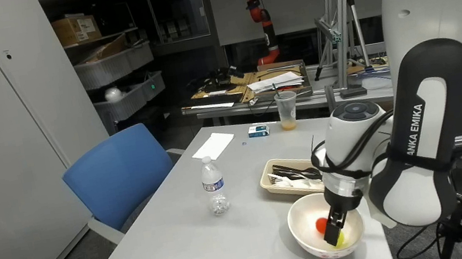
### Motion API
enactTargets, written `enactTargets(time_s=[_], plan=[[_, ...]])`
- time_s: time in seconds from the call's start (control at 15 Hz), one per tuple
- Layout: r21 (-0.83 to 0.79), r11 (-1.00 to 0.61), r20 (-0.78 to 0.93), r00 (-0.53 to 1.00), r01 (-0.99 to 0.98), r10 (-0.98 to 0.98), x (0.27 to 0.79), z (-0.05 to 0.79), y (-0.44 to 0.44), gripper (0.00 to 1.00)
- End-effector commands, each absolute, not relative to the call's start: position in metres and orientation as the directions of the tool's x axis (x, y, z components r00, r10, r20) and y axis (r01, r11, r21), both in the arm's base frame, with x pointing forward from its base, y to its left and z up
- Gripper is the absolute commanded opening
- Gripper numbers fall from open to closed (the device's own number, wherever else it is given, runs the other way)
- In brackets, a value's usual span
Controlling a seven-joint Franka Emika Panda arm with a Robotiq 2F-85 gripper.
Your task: Pick up the orange ball and put it in the empty white bowl
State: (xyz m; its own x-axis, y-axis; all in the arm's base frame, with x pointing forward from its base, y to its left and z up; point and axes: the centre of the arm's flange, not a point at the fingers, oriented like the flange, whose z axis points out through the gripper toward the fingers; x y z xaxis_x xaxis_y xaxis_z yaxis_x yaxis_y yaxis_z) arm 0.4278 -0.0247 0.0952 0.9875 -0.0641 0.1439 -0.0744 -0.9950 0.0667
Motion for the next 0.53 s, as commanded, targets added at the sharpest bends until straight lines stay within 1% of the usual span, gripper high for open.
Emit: enactTargets(time_s=[0.0,0.07,0.13,0.27,0.33,0.47], plan=[[0.062,-0.995,0.159,0.985,-0.079,-0.069,0.429,0.089,-0.021,1.0],[0.061,-0.995,0.157,0.986,-0.075,-0.064,0.429,0.088,-0.021,1.0],[0.053,-0.994,0.191,0.978,-0.097,-0.085,0.437,0.151,-0.01,1.0],[0.052,-0.993,0.201,0.975,-0.102,-0.089,0.44,0.166,-0.006,1.0],[0.054,-0.995,0.193,0.979,-0.081,-0.069,0.441,0.123,-0.016,1.0],[0.044,-0.996,0.209,0.975,-0.083,-0.072,0.446,0.146,-0.011,1.0]])
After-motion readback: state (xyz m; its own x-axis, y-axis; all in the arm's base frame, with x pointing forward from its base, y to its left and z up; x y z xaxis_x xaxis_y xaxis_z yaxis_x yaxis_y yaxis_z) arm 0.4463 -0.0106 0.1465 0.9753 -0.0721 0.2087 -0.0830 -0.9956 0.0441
